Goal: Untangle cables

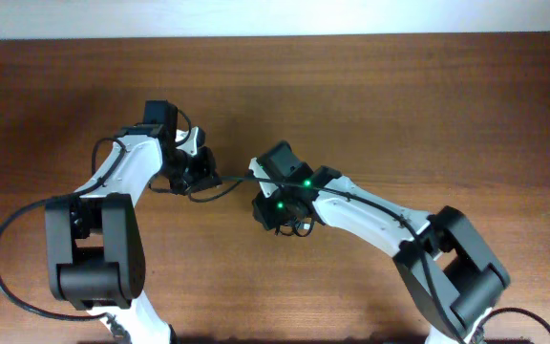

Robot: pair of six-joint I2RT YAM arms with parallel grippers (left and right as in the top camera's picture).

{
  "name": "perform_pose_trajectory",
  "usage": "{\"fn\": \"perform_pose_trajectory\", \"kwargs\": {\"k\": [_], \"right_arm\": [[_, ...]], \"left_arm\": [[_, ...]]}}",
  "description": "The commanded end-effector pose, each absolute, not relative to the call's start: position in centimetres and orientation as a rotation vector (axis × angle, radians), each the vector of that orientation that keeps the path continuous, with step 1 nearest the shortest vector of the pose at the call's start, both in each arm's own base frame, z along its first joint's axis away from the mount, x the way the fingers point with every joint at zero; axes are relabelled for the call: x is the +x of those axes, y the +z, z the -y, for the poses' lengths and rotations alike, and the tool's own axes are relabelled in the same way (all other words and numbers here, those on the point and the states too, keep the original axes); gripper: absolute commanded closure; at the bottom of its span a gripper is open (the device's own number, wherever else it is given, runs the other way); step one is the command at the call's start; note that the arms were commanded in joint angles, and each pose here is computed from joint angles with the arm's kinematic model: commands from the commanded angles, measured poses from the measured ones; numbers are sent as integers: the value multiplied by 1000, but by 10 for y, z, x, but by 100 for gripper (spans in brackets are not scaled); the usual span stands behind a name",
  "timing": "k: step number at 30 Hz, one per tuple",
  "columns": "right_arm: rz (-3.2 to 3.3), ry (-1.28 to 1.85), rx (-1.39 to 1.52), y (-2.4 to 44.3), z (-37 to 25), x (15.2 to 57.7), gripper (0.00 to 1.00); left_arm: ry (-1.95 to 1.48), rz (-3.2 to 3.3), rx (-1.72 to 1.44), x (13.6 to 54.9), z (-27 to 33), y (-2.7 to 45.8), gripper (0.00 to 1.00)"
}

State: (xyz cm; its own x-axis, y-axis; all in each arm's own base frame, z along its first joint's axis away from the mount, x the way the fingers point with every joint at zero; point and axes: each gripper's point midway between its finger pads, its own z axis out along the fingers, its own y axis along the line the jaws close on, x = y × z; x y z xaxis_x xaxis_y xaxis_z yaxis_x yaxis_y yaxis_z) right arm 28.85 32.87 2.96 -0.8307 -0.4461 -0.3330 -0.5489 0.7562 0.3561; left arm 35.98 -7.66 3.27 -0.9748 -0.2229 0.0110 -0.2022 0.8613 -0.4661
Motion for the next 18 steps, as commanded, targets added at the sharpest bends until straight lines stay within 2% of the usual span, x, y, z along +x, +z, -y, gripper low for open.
{"fn": "perform_pose_trajectory", "kwargs": {"k": [1, 4, 12, 13, 14, 17, 18], "right_arm": [[-2743, 552, -788, 10, -326, 293, 76], [-2774, 478, -781, -7, -319, 293, 76], [-2874, 466, -675, -14, -311, 284, 80], [-2869, 494, -676, -11, -314, 284, 89], [-2863, 582, -676, 2, -321, 284, 96], [-2784, 974, -690, 64, -348, 287, 96], [-2728, 1189, -715, 91, -358, 283, 96]], "left_arm": [[-733, -2975, -302, 364, 78, 37, 91], [-733, -2975, -302, 364, 78, 37, 91], [-733, -2975, -302, 364, 78, 37, 91], [-733, -2975, -302, 364, 78, 37, 91], [-733, -2975, -302, 364, 78, 37, 91], [-733, -2975, -302, 364, 78, 37, 91], [-733, -2976, -302, 364, 78, 37, 91]]}}
